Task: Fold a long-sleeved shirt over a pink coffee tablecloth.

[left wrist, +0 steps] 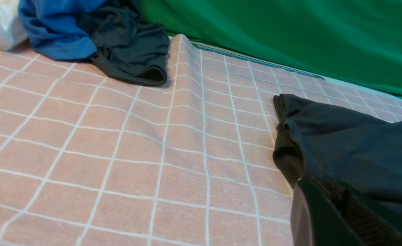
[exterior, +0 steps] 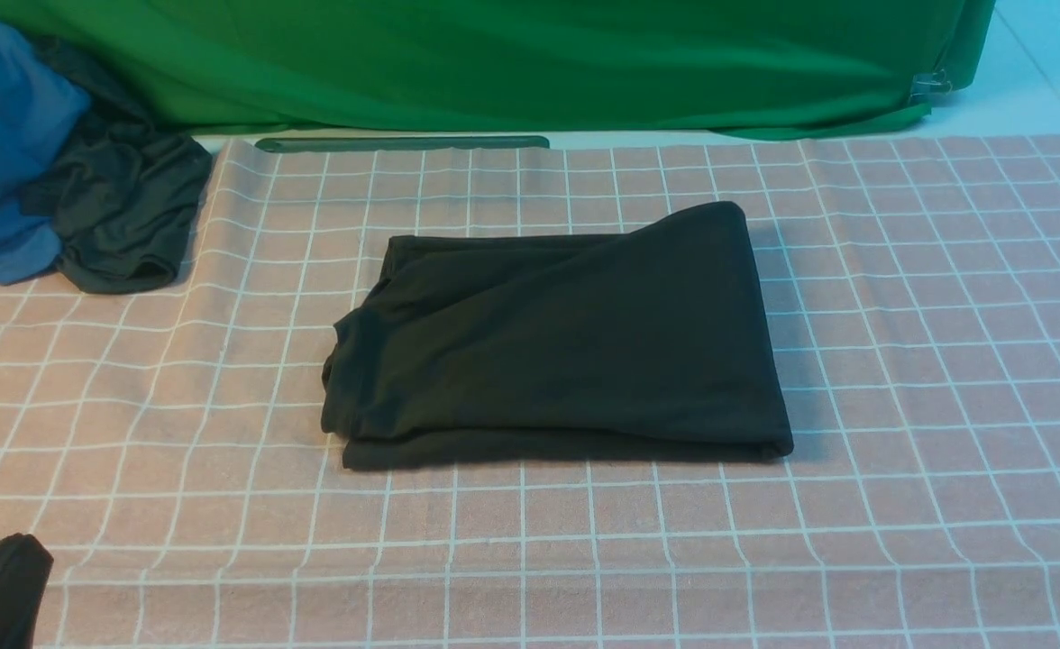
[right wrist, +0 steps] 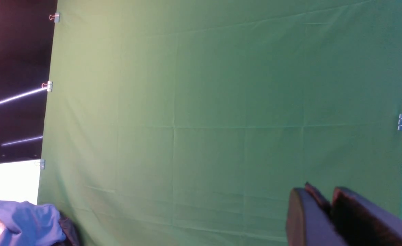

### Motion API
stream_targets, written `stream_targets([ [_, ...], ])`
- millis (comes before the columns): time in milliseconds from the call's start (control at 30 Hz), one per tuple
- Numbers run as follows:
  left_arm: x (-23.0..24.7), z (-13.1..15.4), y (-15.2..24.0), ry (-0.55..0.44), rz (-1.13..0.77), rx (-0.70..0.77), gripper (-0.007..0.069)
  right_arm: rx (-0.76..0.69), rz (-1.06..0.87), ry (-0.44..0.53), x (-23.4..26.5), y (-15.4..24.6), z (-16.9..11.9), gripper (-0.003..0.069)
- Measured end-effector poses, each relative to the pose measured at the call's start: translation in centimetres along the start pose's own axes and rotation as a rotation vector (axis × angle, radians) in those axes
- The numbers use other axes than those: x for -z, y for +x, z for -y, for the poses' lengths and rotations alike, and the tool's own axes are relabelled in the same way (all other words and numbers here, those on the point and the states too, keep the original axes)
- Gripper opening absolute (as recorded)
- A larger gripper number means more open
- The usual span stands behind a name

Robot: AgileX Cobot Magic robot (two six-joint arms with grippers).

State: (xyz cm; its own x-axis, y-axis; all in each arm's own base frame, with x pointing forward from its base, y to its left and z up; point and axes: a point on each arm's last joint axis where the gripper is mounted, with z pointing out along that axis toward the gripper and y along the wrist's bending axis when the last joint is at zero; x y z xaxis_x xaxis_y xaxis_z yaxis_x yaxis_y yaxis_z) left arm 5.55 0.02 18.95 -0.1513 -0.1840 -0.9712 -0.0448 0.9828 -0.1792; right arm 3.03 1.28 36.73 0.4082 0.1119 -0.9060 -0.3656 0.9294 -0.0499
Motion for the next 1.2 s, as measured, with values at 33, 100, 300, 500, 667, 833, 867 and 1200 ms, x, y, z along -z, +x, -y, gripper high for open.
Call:
stream_targets([
  [33, 0.00, -0.05, -0.02, -0.005, 0.002, -0.022, 0.0014, 0.000, 0.000, 0.000, 0.00, 0.00, 0.00, 0.0144],
  [100, 0.00, -0.12, -0.04, -0.014, 0.003, -0.055, 0.0014, 0.000, 0.000, 0.000, 0.00, 0.00, 0.00, 0.0144],
  [300, 0.00, -0.19, -0.05, -0.021, 0.005, -0.085, 0.0014, -0.001, 0.000, 0.000, 0.00, 0.00, 0.00, 0.0144],
  [500, 0.00, -0.19, -0.05, -0.021, 0.005, -0.085, 0.0014, -0.001, 0.000, 0.000, 0.00, 0.00, 0.00, 0.0154],
  [667, 0.00, -0.19, -0.05, -0.021, 0.005, -0.086, 0.0014, 0.000, 0.000, 0.000, 0.00, 0.00, 0.00, 0.0173],
  [833, 0.00, -0.19, -0.05, -0.021, 0.005, -0.088, 0.0014, 0.000, 0.000, 0.000, 0.00, 0.00, 0.00, 0.0184],
  [867, 0.00, -0.19, -0.05, -0.021, 0.005, -0.088, 0.0014, -0.001, 0.000, 0.000, 0.00, 0.00, 0.00, 0.0187],
  [1200, 0.00, -0.19, -0.05, -0.021, 0.005, -0.088, 0.0014, 0.043, 0.024, 0.001, 0.00, -0.22, 0.01, 0.0200],
])
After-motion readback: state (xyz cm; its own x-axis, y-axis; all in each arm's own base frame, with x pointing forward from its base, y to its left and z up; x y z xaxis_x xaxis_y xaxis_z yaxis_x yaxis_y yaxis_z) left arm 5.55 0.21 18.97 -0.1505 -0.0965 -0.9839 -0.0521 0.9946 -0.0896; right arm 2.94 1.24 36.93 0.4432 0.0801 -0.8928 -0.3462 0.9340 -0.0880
